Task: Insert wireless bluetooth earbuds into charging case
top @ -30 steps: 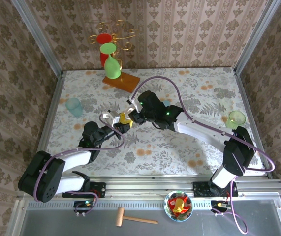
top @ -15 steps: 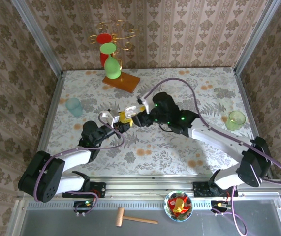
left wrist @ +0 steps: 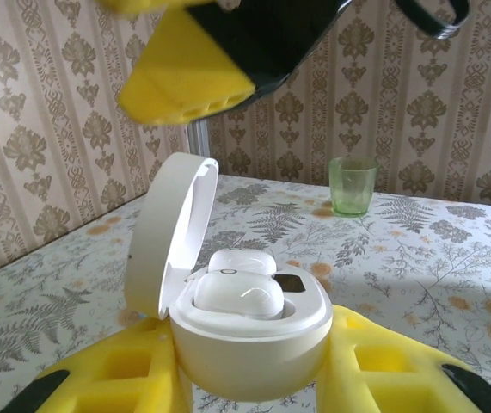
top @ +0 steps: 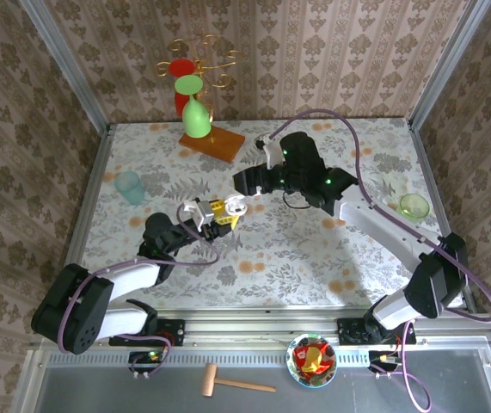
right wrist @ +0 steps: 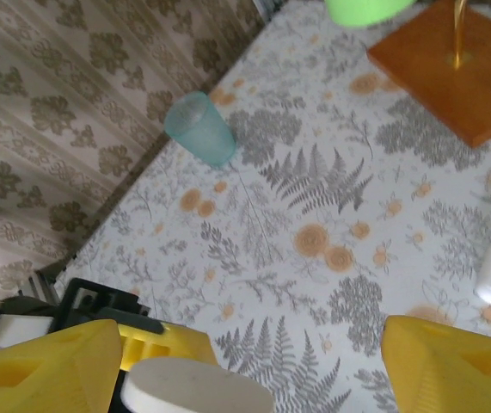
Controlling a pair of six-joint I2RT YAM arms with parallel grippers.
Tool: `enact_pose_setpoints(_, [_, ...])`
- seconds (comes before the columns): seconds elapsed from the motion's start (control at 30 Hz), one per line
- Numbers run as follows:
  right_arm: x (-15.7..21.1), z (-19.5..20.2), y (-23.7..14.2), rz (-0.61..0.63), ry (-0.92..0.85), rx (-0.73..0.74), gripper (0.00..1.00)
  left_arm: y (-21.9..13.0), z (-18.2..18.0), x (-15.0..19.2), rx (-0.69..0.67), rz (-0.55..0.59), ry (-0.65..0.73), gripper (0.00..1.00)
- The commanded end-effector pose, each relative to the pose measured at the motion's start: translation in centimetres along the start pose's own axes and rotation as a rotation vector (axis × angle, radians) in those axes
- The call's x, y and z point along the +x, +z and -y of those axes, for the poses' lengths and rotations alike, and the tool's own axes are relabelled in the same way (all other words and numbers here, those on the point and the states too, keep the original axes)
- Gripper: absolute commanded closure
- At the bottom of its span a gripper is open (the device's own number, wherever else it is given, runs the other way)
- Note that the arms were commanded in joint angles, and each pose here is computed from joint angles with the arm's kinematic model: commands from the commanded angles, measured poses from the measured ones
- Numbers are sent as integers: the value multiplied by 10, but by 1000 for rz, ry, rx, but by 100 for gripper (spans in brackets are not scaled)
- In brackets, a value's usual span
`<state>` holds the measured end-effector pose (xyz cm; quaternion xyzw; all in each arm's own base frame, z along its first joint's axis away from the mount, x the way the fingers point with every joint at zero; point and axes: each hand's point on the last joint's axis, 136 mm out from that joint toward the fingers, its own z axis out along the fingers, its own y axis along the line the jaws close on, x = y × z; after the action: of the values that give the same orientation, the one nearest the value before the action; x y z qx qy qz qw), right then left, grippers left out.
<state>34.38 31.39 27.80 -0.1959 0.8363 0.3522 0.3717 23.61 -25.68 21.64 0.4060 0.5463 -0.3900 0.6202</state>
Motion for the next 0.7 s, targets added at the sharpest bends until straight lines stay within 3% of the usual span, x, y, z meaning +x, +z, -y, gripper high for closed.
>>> enact_pose_setpoints(0.0, [27,4,4,-145,57,0,20,3,4,-20,27,65,65,73])
enact_pose_setpoints(0.2, [43,1,-3,-184,34,-26,19,3,-4,-27,-23,89,34,73])
enact_pose_setpoints(0.37, [37,-4,-15,-111,132,-90,19,4,-11,-33,-62,109,29,73])
enact_pose_setpoints(0.53, [23,-26,-15,-27,453,-406,20,10,-12,-49,-79,156,26,73])
enact_pose_setpoints(0.67, [19,-38,-14,-4,603,-586,24,14,-11,-58,-82,176,34,73])
